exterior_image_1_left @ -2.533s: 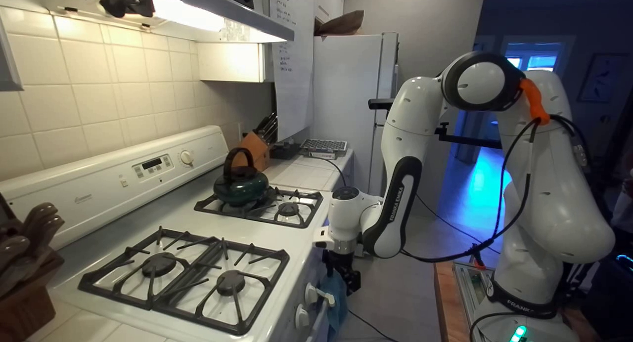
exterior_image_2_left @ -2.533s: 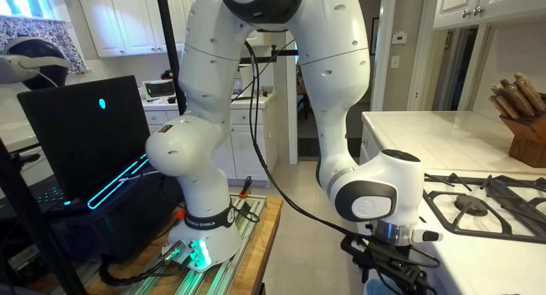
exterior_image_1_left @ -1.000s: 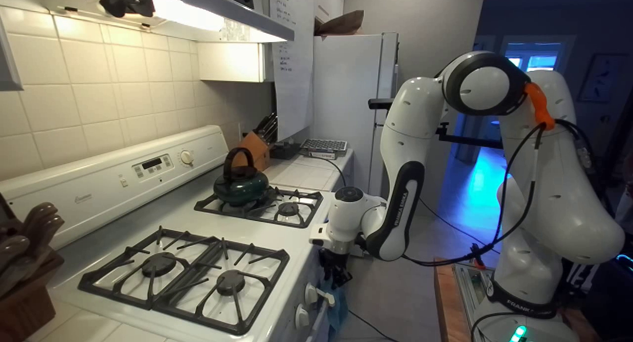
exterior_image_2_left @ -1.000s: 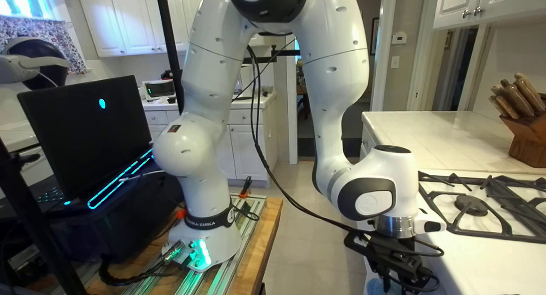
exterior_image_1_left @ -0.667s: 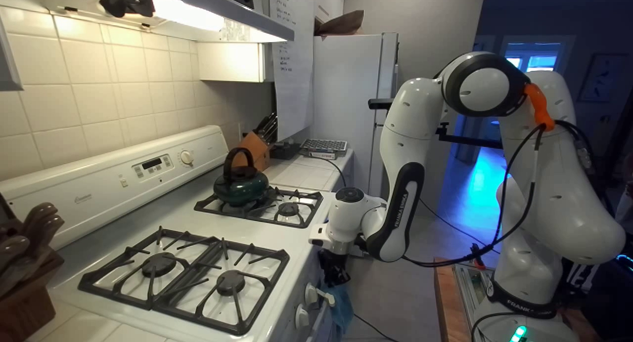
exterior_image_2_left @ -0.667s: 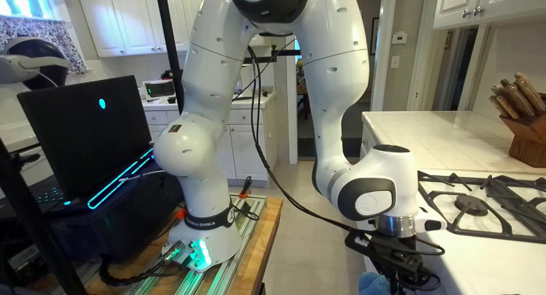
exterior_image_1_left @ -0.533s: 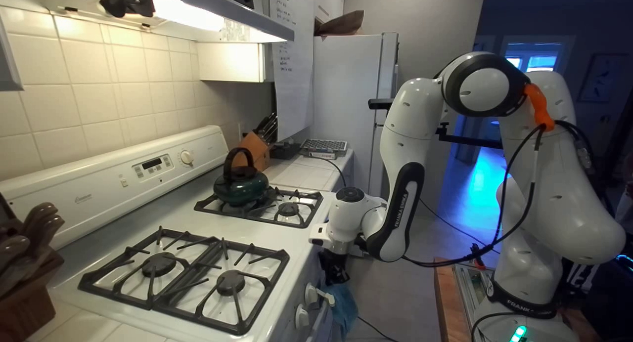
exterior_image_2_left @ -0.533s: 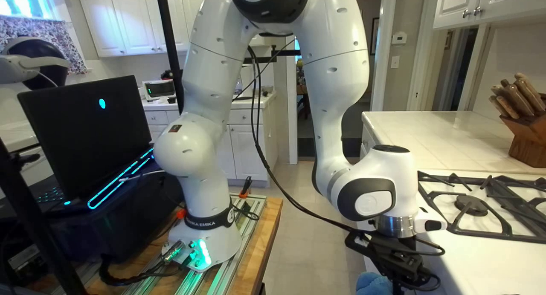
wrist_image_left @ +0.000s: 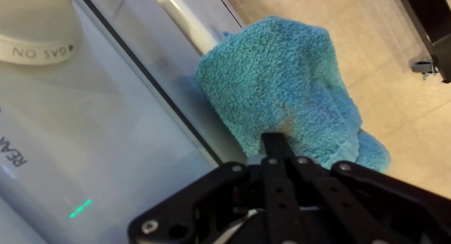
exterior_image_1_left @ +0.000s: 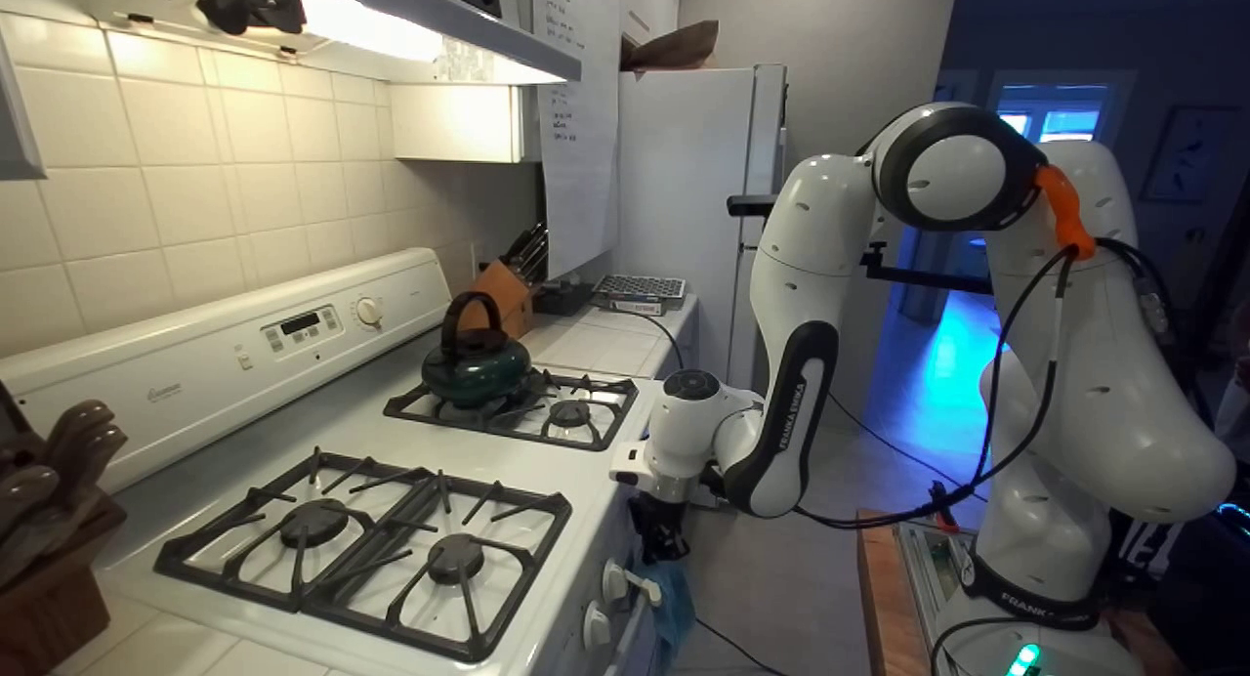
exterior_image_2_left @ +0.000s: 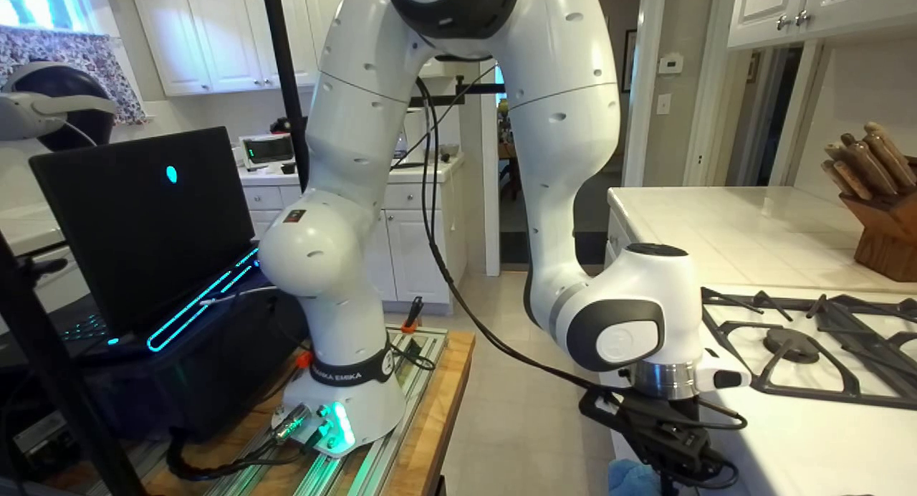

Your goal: Put the blue towel on the stove

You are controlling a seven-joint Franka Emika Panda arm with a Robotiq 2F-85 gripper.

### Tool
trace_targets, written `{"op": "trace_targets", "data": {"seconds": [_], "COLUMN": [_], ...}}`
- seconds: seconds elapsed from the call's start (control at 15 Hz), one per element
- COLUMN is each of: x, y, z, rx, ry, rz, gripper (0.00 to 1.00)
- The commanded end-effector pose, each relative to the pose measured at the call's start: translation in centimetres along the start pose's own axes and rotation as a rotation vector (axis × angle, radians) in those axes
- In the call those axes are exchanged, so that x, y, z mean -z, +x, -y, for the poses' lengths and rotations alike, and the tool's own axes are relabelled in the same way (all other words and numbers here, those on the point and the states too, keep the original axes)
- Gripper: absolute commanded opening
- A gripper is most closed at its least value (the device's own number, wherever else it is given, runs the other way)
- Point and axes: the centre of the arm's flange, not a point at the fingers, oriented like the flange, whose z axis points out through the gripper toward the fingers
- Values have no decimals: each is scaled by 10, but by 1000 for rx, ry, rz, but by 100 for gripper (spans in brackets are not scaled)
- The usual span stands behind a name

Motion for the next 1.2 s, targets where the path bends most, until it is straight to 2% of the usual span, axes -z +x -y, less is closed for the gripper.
{"op": "trace_targets", "data": {"seconds": [0.0, 0.07, 0.2, 0.27, 0.87, 0.93, 1.0, 1.13], "x": [-6, -6, -5, -5, -13, -14, -15, -16], "y": [9, 9, 9, 9, 4, 3, 3, 3], "z": [-5, -5, -5, -5, 4, 5, 6, 5], "rx": [-9, -8, -5, -4, 13, 13, 14, 14], "ry": [-29, -30, -34, -36, -12, -9, -7, -7], "rz": [-20, -20, -17, -15, 4, 6, 9, 10], "gripper": [4, 27, 30, 35, 94, 94, 62, 61]}}
